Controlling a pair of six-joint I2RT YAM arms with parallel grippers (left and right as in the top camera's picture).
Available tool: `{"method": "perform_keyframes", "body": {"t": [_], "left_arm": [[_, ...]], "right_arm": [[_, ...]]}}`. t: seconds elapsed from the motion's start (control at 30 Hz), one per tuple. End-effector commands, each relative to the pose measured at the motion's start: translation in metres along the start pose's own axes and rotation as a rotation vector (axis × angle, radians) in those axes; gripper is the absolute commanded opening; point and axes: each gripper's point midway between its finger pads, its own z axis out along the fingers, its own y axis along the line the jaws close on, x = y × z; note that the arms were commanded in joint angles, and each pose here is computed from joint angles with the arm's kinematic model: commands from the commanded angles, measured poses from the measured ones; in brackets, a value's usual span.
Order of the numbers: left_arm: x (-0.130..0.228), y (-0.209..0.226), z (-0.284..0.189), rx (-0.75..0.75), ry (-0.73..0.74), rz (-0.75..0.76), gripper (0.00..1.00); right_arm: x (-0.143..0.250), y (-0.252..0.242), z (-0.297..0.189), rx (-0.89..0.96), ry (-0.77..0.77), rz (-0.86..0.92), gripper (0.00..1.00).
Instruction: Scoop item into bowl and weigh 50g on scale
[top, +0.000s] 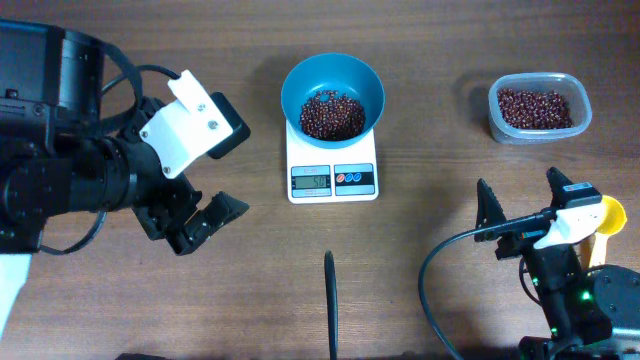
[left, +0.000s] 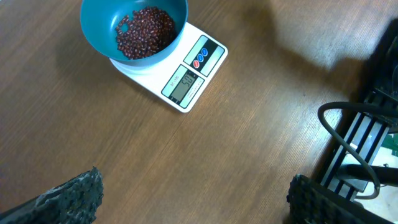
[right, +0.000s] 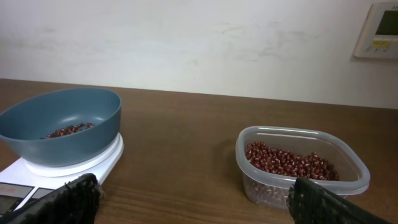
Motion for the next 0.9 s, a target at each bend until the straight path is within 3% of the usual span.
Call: {"method": "perform_keyframes", "body": {"t": [0.0,0.43,0.57,0.87], "left_arm": [[-0.004,0.0,-0.004,-0.001,-0.019,0.019,0.99],[-0.005,-0.001,-0.009,-0.02,-0.033,0.03,0.99],[0.011,-0.007,-0.013,-0.087,-0.034,0.048,0.99],[0.042,-0.022,0.003,-0.301,-0.27,0.184,0.99]], "right_arm": [[0.002,0.003,0.0,-0.015,0.003,0.004,0.99],[0.002,0.003,0.0,-0.015,0.003,0.004,0.99],[0.002,0.003,0.0,-0.015,0.003,0.004,0.99],[0.002,0.003,0.0,-0.015,0.003,0.004,0.99]]}}
